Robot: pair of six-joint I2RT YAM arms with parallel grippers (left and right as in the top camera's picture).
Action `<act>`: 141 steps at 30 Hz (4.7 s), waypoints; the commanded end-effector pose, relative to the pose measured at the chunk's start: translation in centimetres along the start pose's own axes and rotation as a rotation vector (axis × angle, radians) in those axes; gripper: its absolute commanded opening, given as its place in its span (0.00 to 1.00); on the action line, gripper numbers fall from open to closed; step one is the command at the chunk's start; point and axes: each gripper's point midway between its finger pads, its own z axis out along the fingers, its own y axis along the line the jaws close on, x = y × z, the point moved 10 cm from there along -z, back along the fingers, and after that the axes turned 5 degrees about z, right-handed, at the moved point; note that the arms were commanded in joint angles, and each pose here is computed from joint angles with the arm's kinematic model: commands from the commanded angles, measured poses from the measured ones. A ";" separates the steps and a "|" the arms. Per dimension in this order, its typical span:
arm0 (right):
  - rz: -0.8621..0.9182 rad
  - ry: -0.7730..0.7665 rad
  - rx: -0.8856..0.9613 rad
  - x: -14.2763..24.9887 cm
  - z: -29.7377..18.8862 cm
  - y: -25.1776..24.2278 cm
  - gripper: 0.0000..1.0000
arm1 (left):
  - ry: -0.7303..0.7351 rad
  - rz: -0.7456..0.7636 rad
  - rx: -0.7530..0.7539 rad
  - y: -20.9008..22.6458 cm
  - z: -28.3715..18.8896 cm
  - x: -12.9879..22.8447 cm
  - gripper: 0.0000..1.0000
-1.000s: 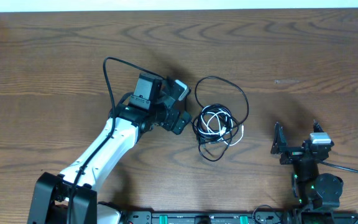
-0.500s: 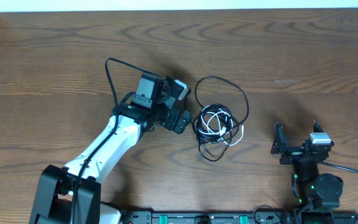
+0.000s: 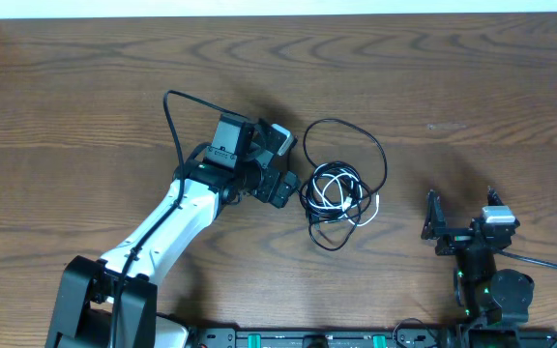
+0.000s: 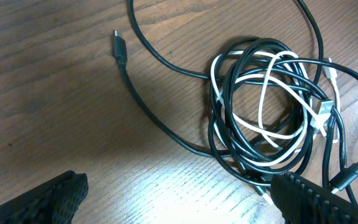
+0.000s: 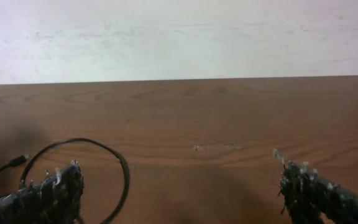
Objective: Untangle cables
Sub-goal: 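Position the open left gripper above the tangled black and white cables, then lower the left gripper and grasp the cable bundle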
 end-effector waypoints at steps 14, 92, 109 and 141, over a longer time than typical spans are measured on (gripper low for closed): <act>0.013 -0.001 0.006 0.0 0.0 -0.1 0.99 | -0.015 0.007 0.004 -0.1 -0.1 -0.6 0.99; 0.013 -0.001 0.006 0.0 0.0 -0.1 0.99 | 0.012 0.131 -0.003 -4.8 -1.6 -5.2 0.99; 0.013 -0.002 0.005 0.0 0.0 -0.1 0.99 | 0.199 -0.036 -0.061 -7.0 5.9 -2.6 0.99; 0.013 -0.002 0.006 0.0 0.0 -0.1 0.99 | 0.159 -0.087 -0.175 -5.3 10.6 -2.2 0.07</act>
